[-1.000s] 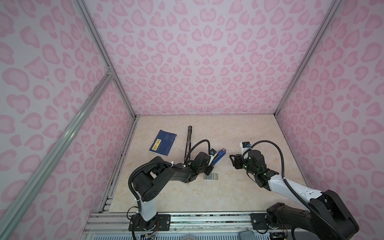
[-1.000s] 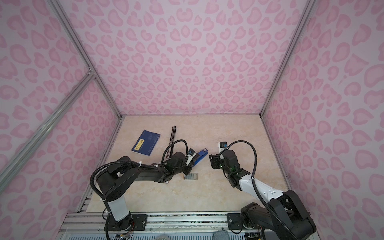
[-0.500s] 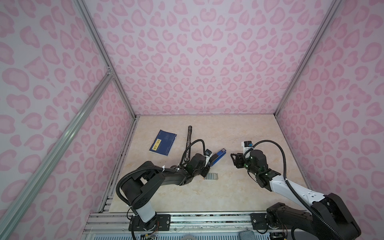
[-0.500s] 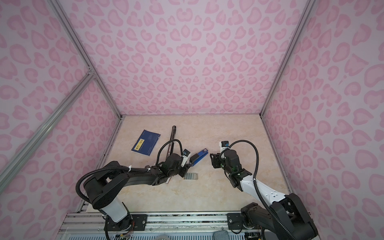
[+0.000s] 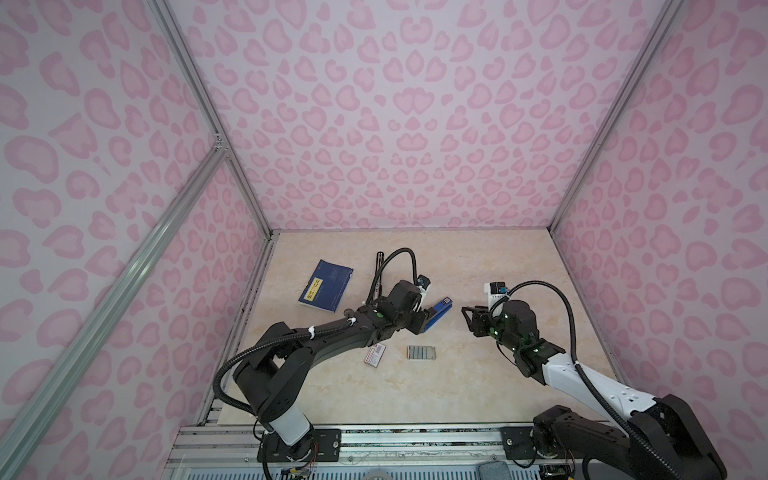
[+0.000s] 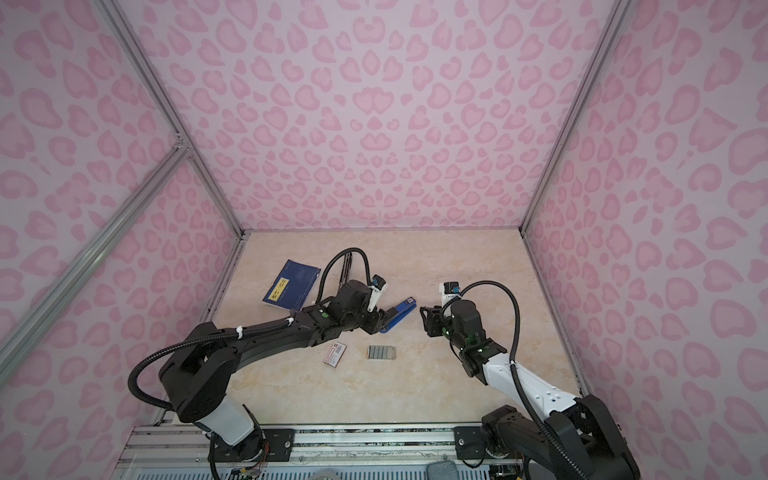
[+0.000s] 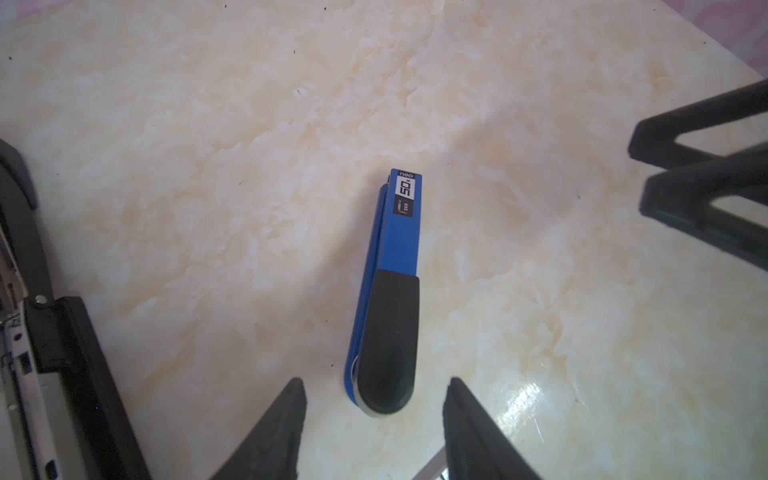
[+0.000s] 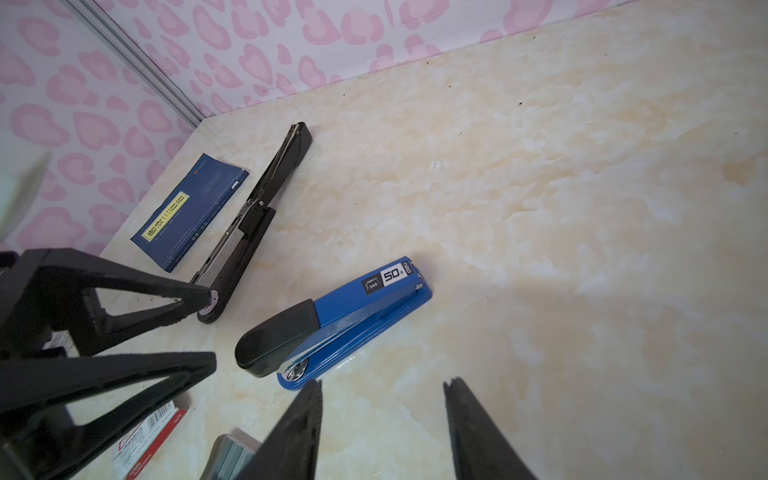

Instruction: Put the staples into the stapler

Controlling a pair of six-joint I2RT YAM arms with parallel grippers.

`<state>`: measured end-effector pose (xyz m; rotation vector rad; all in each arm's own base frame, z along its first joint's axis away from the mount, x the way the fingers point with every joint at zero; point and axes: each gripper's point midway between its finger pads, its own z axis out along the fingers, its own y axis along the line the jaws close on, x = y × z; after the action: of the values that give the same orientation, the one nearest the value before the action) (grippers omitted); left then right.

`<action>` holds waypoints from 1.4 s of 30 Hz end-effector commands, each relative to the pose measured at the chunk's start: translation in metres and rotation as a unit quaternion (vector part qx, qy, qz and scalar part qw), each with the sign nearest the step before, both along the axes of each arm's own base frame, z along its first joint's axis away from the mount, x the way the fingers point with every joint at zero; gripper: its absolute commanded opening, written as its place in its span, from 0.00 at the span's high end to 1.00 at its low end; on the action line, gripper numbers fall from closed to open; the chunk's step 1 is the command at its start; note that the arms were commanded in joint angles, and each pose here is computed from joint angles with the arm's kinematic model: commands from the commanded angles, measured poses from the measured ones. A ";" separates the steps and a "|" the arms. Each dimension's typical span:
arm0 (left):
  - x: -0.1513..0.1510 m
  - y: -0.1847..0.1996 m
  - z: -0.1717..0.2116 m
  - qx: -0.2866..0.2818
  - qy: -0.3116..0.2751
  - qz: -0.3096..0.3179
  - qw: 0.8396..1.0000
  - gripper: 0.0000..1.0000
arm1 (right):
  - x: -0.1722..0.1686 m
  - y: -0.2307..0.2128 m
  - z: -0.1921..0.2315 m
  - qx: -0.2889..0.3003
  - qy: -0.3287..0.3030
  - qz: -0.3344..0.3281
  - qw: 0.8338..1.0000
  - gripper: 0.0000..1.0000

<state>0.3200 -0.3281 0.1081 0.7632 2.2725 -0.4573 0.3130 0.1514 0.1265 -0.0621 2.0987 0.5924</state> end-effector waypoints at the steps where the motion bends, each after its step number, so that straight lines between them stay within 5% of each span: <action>1: -0.015 0.005 -0.020 0.042 0.073 -0.020 0.996 0.42 | -0.004 -0.001 -0.005 0.002 0.009 0.000 1.000 0.49; 13: 0.000 -0.002 -0.049 0.130 0.104 -0.025 0.986 0.43 | -0.008 -0.007 -0.008 0.004 0.008 -0.007 1.000 0.49; 23: -0.001 -0.002 -0.073 0.150 0.119 -0.027 0.981 0.67 | -0.009 -0.009 -0.007 0.006 0.007 -0.011 1.000 0.49; 42: -0.010 0.007 -0.105 0.181 0.151 -0.027 0.971 0.73 | -0.010 -0.011 -0.006 0.013 0.008 -0.019 1.000 0.48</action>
<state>0.3289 -0.3435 0.0268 0.9580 2.5432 -0.2779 0.3034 0.1431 0.1227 -0.0176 2.1004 0.6095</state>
